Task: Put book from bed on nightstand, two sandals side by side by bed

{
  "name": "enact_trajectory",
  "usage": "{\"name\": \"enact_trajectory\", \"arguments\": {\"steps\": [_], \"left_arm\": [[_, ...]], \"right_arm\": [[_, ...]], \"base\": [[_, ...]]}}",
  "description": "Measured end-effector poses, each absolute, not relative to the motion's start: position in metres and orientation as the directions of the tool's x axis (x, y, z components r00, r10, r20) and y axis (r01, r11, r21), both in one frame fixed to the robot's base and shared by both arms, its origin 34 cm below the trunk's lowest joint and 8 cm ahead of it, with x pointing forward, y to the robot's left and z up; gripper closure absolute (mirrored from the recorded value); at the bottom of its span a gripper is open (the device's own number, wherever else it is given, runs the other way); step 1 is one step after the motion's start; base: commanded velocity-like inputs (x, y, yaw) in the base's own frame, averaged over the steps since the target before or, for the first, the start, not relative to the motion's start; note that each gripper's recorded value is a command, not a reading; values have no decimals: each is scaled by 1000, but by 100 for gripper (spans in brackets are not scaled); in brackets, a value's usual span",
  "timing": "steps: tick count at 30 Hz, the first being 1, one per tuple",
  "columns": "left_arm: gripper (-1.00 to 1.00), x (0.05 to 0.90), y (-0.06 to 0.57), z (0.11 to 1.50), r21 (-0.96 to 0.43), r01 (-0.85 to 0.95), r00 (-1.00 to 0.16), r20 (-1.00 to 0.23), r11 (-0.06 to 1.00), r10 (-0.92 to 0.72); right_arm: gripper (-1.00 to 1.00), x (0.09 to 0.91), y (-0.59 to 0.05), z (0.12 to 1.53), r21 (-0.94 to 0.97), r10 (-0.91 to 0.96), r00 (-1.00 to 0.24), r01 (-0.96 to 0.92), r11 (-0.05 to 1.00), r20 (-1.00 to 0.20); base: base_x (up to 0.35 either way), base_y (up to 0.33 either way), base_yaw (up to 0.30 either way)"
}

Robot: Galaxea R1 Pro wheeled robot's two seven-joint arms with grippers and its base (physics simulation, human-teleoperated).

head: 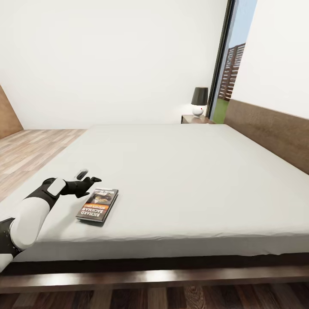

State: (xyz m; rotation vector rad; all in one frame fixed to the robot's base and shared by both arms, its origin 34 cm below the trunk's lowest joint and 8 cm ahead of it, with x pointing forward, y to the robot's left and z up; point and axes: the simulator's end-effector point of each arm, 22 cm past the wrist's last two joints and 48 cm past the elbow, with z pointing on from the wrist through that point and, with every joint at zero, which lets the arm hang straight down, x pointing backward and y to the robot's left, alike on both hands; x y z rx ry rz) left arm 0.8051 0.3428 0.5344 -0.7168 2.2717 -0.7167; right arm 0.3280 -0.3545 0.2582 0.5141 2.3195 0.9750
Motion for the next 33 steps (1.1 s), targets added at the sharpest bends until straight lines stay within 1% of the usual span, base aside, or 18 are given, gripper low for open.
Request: {"name": "enact_trajectory", "arguments": {"steps": [10, 33], "left_arm": [[-100, 805, 343, 534, -648, -297, -645, -406, 702, -648], [-100, 803, 336, 529, -652, -295, -651, -398, 698, -646]], "right_arm": [[-100, 328, -355, 258, 740, 539, -766, 127, 661, -350], [-100, 328, -355, 258, 740, 539, -766, 127, 661, -350]], "base": [[70, 0, 0], [5, 0, 0]]}}
